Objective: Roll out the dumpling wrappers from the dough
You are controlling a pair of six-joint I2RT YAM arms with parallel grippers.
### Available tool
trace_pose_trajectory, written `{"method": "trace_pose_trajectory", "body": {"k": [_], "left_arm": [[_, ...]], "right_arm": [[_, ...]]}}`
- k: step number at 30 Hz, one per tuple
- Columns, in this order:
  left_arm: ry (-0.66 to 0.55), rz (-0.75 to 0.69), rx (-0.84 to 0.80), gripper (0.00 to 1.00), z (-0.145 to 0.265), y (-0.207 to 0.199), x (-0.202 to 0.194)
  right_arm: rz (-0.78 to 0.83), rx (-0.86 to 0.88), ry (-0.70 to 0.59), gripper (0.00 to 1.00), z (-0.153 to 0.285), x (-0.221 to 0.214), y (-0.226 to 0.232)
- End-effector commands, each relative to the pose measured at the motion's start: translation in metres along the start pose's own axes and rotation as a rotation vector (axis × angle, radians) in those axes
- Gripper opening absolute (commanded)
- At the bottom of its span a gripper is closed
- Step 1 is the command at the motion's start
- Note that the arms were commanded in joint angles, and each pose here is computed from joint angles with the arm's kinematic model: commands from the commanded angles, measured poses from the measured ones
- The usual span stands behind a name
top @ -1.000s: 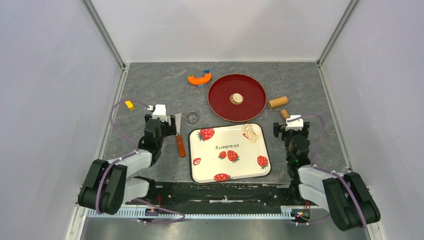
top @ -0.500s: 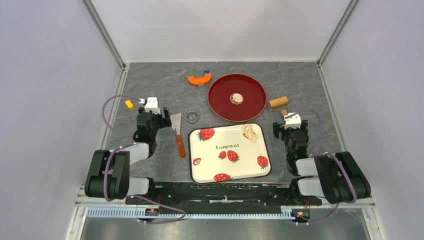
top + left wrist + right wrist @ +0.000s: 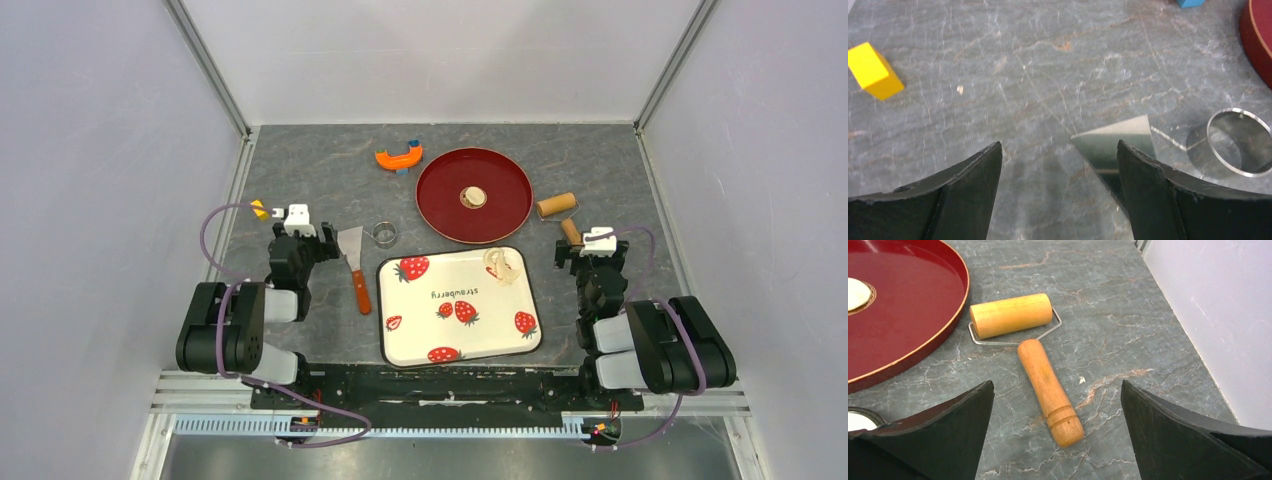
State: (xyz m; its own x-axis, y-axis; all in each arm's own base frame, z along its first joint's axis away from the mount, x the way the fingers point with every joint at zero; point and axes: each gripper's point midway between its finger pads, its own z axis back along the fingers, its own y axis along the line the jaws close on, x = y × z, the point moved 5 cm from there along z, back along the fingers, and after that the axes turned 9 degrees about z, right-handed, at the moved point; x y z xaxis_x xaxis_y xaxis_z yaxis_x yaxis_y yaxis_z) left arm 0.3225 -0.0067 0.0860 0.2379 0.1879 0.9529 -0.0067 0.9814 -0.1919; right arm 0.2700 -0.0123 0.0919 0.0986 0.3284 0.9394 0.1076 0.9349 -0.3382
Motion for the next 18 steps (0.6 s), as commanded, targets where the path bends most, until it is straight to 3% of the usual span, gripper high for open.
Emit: {"method": "trace_pose_trajectory", "body": {"k": [1, 3, 6, 18], "left_arm": [[-0.161, 0.021, 0.002, 0.89, 0.013, 0.001, 0.013], [-0.170, 0.026, -0.001, 0.89, 0.011, 0.000, 0.013], [-0.071, 0.023, 0.037, 0.89, -0.005, 0.009, 0.013], [-0.082, 0.016, 0.019, 0.89, -0.004, 0.006, 0.014]], "right_arm": [[-0.015, -0.015, -0.006, 0.98, 0.019, -0.009, -0.003], [-0.013, -0.017, -0.009, 0.98, 0.019, -0.009, -0.003], [-0.014, -0.017, -0.009, 0.98, 0.019, -0.009, -0.003], [-0.014, -0.018, -0.009, 0.98, 0.019, -0.009, -0.004]]}}
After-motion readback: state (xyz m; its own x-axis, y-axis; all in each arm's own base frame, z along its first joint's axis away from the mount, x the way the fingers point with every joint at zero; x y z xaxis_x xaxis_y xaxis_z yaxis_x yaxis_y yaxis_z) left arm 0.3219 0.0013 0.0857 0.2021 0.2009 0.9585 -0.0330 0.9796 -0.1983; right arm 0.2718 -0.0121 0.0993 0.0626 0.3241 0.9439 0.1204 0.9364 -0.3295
